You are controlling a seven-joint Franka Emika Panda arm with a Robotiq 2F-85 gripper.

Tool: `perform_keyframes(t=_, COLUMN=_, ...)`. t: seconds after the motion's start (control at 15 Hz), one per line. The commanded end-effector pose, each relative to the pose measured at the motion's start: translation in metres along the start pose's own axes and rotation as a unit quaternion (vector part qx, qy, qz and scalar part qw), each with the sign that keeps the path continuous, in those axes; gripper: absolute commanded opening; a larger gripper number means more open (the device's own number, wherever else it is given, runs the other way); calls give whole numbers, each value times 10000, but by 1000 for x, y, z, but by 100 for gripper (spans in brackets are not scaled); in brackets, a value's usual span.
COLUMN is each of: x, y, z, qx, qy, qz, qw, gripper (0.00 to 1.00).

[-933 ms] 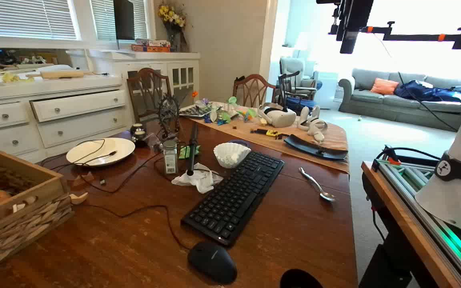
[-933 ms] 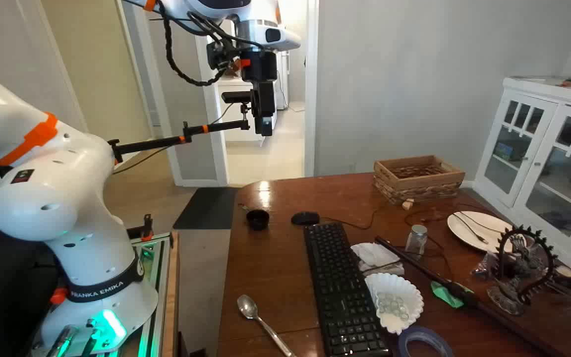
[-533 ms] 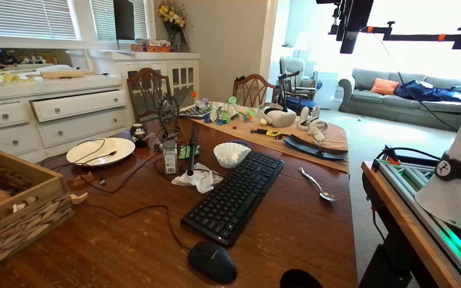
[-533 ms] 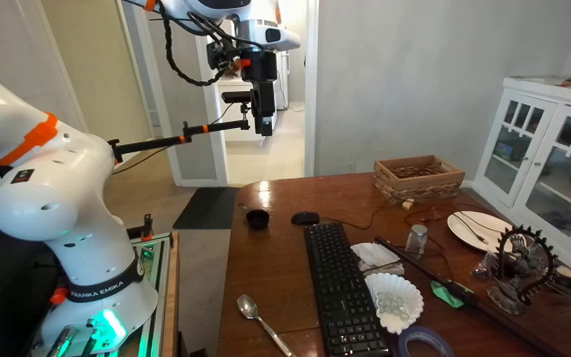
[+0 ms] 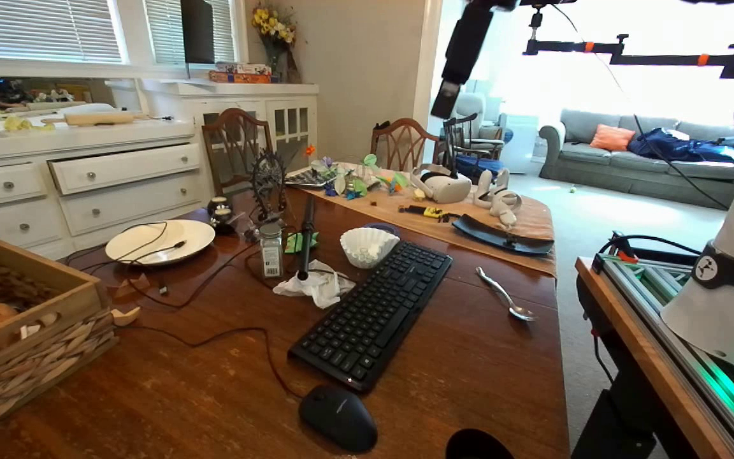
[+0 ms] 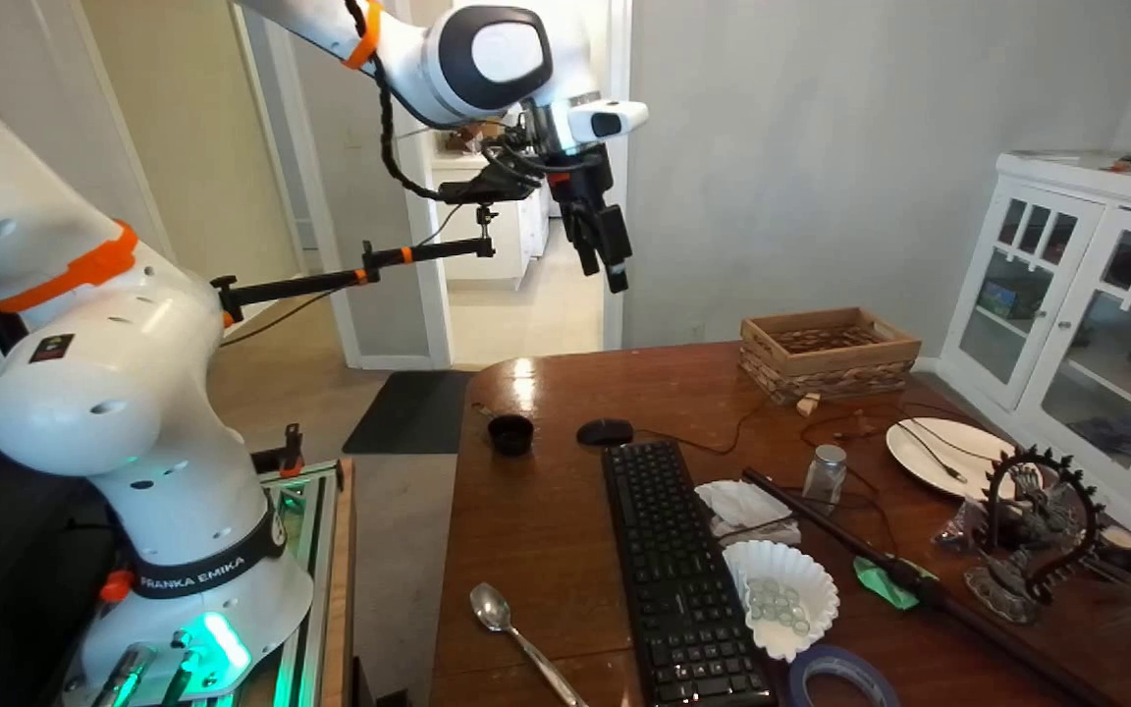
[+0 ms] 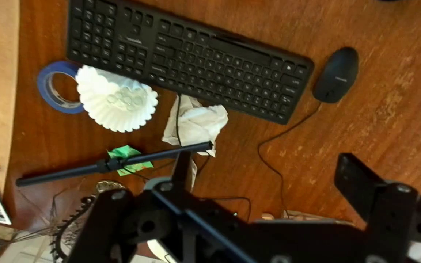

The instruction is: Move the mouse slightly to the left and back

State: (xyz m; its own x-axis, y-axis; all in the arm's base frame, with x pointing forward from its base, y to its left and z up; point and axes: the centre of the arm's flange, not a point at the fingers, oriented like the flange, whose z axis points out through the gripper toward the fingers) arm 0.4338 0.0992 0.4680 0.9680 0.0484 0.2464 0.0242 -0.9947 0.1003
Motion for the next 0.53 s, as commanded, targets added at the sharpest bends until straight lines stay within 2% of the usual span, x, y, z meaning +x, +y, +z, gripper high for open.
perform_keyframes(t=0.0, x=37, y=-17, z=60, qx=749, qy=45, qz=62, qw=9972, gripper=100)
perform_keyframes(t=0.2, x=46, y=-48, z=101, qx=1304, qy=-297, qz=322, qw=9905, gripper=100)
perform_keyframes(t=0.27, x=48, y=-56, z=111, qx=1415, qy=-424, qz=575, qw=9874, gripper=100)
perform_keyframes(t=0.47, x=55, y=-79, z=145, qx=1551, qy=-879, qz=821, qw=9806, gripper=100)
